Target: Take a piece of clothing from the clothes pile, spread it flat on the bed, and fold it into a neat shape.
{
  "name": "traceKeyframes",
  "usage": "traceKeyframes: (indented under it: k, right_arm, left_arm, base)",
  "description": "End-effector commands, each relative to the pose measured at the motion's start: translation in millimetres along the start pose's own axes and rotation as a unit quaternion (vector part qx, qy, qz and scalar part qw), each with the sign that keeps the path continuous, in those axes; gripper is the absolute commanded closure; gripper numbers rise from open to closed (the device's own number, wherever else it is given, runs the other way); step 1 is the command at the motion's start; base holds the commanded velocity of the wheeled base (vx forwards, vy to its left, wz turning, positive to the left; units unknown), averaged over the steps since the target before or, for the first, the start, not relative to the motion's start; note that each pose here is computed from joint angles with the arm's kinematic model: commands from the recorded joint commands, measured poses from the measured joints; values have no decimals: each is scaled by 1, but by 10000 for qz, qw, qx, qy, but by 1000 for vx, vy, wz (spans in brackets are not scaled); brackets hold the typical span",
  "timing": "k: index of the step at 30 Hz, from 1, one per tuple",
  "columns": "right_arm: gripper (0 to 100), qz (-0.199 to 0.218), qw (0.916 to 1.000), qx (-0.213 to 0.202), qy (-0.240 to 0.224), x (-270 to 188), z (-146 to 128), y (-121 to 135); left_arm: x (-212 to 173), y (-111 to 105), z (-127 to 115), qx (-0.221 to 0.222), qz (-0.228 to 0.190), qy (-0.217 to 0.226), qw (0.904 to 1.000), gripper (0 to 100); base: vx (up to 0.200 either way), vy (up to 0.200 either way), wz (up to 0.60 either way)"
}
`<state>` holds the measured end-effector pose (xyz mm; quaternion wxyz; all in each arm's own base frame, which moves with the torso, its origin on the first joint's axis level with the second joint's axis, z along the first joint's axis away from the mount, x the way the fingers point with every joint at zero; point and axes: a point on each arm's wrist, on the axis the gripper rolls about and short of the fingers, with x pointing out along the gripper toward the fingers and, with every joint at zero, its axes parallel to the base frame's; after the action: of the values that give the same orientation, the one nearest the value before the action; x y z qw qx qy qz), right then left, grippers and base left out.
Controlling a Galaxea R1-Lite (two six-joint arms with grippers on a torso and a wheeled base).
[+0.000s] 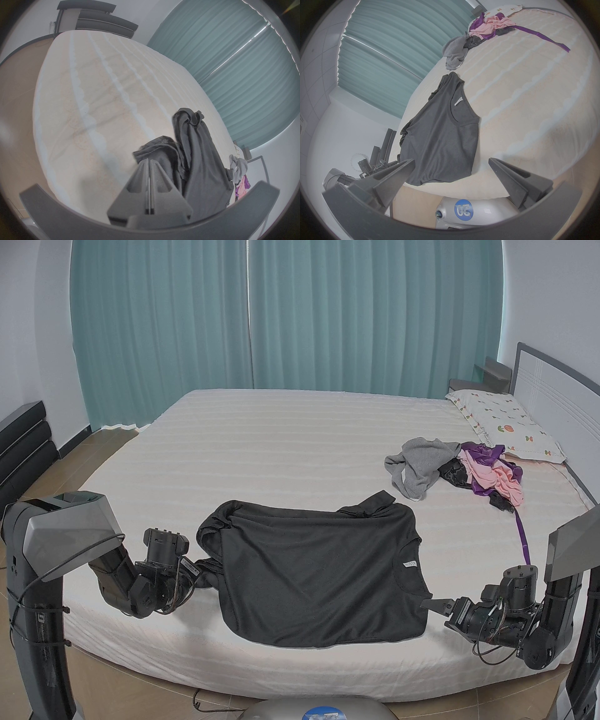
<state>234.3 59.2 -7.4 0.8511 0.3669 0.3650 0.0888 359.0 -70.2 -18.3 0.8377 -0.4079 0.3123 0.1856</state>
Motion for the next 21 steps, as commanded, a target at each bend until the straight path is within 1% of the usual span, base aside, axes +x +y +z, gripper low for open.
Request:
traceKeyframes:
  k: [1, 4, 5, 7, 8, 9, 10, 11, 12, 16, 20, 21]
  right_arm:
    - [0, -100, 9999, 26, 104, 0, -5, -5]
    - [0, -118, 9998, 24, 141, -2, -7, -6]
    - [0, -153, 9996, 6, 234, -3, -11, -6]
    - [0, -157, 9996, 1, 255, -3, -12, -6]
    - [0, -203, 9991, -26, 373, -1, -18, -7]
    - [0, -220, 9989, -30, 415, -1, -19, -8]
    - [0, -220, 9989, -30, 415, -1, -19, -8]
    - [0, -217, 9988, -45, 446, 0, -21, -7]
    - [0, -210, 9987, -54, 456, 0, -21, -7]
    - [0, -162, 9988, -78, 446, -1, -22, -6]
    - [0, -188, 9987, -78, 477, 1, -24, -7]
    - [0, -199, 9986, -75, 487, 1, -25, -8]
  left_arm:
    - [0, 8, -3, 40, 188, 7, 9998, 100]
    - [-14, 9, -1, 51, 176, -17, 9998, 100]
    - [-32, 6, 5, 120, 84, -67, 9999, 100]
    - [-34, 6, 5, 137, 68, -70, 9999, 100]
    - [-51, 7, 8, 407, 30, -79, 9991, 100]
    - [-56, 8, 8, 557, 25, -85, 9984, 100]
    - [-56, 8, 8, 557, 25, -85, 9984, 100]
    - [-63, 11, 8, 771, 35, -97, 9970, 100]
    - [-65, 11, 9, 797, 14, -117, 9967, 100]
    - [-62, 9, 11, 726, -33, -122, 9973, 100]
    - [-47, 12, 5, 605, -78, 87, 9981, 100]
    - [-41, 12, 3, 566, -165, 141, 9982, 100]
  base:
    - [0, 0, 0]
    - [0, 0, 0]
    - [0, 0, 0]
    - [0, 0, 0]
    - [0, 0, 0]
    - [0, 0, 0]
    - [0, 0, 0]
    - [0, 0, 0]
    - [0, 0, 0]
    - [0, 0, 0]
    - [0, 0, 0]
    - [0, 0, 0]
